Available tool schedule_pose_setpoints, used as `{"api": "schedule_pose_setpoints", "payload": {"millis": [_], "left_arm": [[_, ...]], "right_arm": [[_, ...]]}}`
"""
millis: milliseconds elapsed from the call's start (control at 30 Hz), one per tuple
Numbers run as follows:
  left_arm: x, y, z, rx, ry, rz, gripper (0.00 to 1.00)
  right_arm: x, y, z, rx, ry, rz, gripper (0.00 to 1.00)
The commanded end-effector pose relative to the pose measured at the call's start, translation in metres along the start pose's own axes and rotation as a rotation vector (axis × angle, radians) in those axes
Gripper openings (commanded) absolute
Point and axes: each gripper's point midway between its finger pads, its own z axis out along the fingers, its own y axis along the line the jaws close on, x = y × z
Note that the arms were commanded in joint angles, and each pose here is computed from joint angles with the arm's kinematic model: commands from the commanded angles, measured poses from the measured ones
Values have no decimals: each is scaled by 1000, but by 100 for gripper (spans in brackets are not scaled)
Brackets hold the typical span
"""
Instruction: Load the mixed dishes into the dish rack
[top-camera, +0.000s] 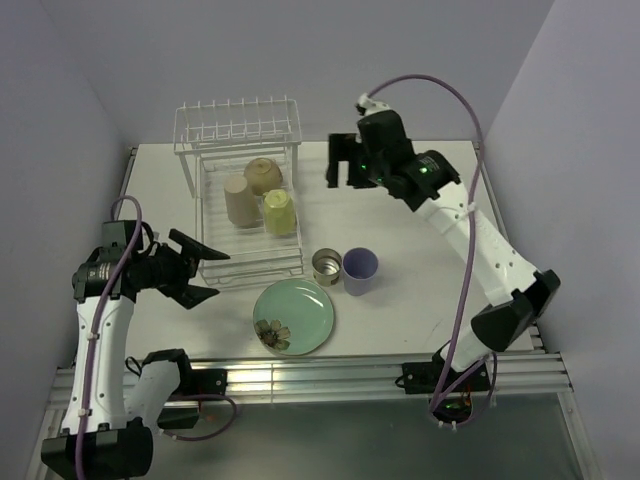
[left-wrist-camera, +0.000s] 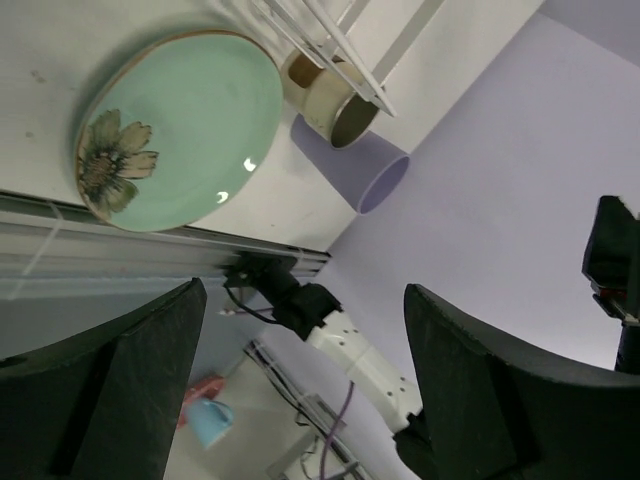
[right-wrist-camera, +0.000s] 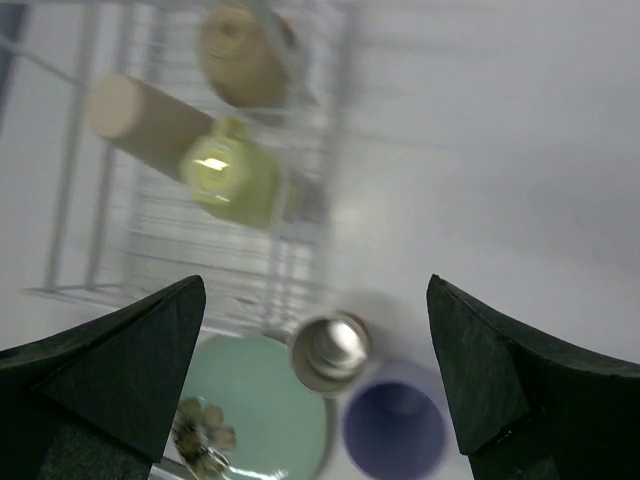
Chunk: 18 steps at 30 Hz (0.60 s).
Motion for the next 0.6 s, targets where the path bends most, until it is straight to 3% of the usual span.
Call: {"api": "schedule_pose_setpoints", "payload": {"millis": [0, 167, 567], "left_arm": [[-7, -11, -2, -2, -93, 126, 86], [4, -23, 13, -31, -107, 227, 86], [13, -37, 28, 8, -130, 355, 87]], "right_arm": [[71, -52, -21, 117, 259, 55, 99], [122, -98, -41, 176, 376, 124, 96], [182, -97, -30, 108, 460, 230, 83]]}}
